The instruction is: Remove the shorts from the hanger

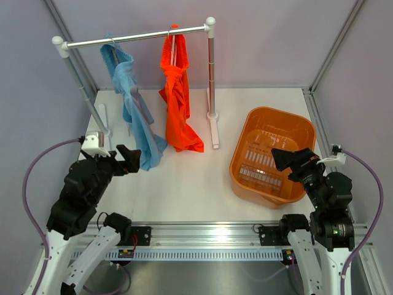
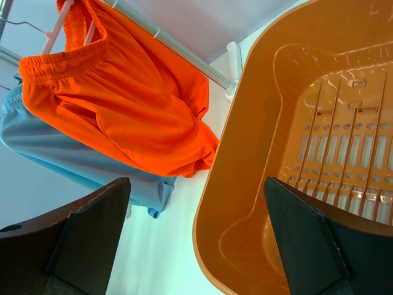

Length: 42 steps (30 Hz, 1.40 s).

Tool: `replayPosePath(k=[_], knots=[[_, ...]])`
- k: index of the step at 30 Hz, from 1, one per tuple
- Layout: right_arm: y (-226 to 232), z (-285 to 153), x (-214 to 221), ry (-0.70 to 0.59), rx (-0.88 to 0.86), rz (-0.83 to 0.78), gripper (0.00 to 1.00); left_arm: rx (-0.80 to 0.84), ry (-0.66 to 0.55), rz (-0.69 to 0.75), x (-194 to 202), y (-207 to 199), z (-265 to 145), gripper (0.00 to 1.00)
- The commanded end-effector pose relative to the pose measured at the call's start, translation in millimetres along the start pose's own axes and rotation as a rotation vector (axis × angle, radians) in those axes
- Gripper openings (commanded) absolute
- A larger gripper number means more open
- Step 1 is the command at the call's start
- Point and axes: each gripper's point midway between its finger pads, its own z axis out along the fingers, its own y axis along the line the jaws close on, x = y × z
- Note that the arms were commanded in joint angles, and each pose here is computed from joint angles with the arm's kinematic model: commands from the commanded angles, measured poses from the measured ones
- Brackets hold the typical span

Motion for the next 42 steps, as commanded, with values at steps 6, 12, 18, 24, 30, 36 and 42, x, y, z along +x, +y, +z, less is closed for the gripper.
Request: replayPosePath(k=[6,12,18,24,30,36,42], knots=[[-3,4,-1,0.022,0.028,-0.039,0.99,-0.06,-0.343,-0.045,-163,-25,-6,0.99],[3,3,3,0.055,0.004,-0.037,0.99,-0.208,-0.381,-0.03,-204,-22,41,0.99],[1,4,11,0.09,-0.01,-0.047,0.99,-0.284,-0.428,-0.038,-248,-25,79,0.96],[-5,11,14,0.123,0.013,-0.08,0.99,-0.376,-0.404,-0.077,-266,-2,110,0.91],[-7,17,15,0.147,0.017,-0.106,0.99,-0.353,-0.385,-0.109,-271,13,134,0.85],[-12,24,18,0.167,0.031,-0.113,0.99,-0.315,-0.33,-0.135,-264,23,163,0.74],[-20,30,25,0.189,0.049,-0.107,1.0,-0.278,-0.304,-0.141,-262,24,179,0.68]])
